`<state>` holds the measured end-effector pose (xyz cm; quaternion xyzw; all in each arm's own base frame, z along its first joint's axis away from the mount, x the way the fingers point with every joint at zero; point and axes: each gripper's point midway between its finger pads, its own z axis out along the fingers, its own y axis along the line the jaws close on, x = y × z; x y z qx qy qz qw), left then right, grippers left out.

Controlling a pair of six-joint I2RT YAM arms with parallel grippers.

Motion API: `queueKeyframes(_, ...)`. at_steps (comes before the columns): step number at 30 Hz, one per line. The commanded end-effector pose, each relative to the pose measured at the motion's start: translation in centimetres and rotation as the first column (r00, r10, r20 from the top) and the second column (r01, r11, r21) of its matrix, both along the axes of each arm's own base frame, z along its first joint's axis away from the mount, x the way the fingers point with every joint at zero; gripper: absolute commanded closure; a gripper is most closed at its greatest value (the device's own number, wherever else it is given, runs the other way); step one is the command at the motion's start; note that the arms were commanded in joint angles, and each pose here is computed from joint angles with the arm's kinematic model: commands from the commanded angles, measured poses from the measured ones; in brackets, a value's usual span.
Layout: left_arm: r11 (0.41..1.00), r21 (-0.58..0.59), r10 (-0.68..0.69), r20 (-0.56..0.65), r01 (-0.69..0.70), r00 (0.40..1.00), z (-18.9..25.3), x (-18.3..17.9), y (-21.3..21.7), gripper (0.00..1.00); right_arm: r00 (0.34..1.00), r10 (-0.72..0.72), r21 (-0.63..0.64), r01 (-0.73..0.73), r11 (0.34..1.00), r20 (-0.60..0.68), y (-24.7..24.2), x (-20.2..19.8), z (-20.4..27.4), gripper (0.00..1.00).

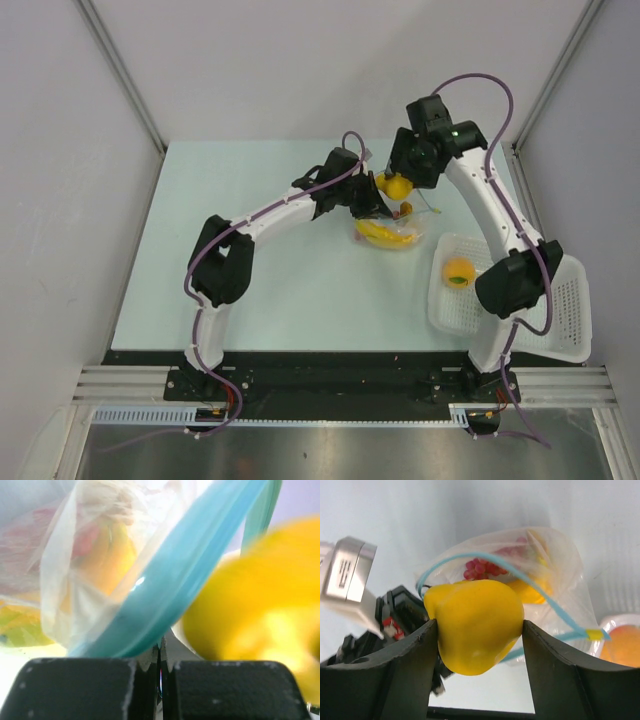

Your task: Open the zip-top bag and remove the fake food

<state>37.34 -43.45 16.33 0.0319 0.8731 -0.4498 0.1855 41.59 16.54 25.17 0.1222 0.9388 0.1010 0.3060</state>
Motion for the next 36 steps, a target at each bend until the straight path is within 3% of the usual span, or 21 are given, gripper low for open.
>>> queueKeyframes(1,0.999,-0.032,0.013,0.047,-0.012,0.999,2.3,0.6,0.0,1.00,1.000,0.008,0.084,-0.010,0.996,0.027,-0.1,-3.5,3.4,0.98)
queueKeyframes(8,1.000,-0.002,0.026,0.075,-0.026,0.997,2.4,1.3,0.8,1.00,0.996,-0.087,0.069,0.085,0.994,0.028,-5.3,-9.1,4.0,0.99)
queueKeyframes(16,0.999,0.017,0.026,0.096,-0.028,0.995,2.6,2.1,0.7,1.00,0.967,-0.252,-0.042,0.250,0.967,-0.044,-13.5,-17.2,-0.3,1.00)
queueKeyframes(28,1.000,0.006,0.023,0.118,-0.024,0.993,3.4,2.5,0.6,1.00,0.905,-0.351,-0.188,0.312,0.931,-0.240,-18.2,-21.6,-9.5,0.98)
queueKeyframes(31,1.000,0.006,0.020,0.119,-0.021,0.993,3.5,2.5,0.7,1.00,0.895,-0.353,-0.206,0.304,0.930,-0.273,-18.5,-21.9,-10.9,0.86)
queueKeyframes(34,1.000,0.008,0.018,0.121,-0.019,0.993,3.5,2.5,0.8,1.00,0.896,-0.338,-0.187,0.294,0.937,-0.287,-18.1,-21.7,-11.1,0.63)
queueKeyframes(35,1.000,0.007,0.016,0.121,-0.017,0.992,3.5,2.4,0.8,1.00,0.897,-0.334,-0.183,0.291,0.939,-0.290,-18.0,-21.7,-11.2,0.46)
queueKeyframes(36,1.000,0.004,0.016,0.124,-0.016,0.992,3.8,2.4,0.9,1.00,0.900,-0.330,-0.180,0.288,0.940,-0.285,-18.0,-21.6,-11.1,0.40)
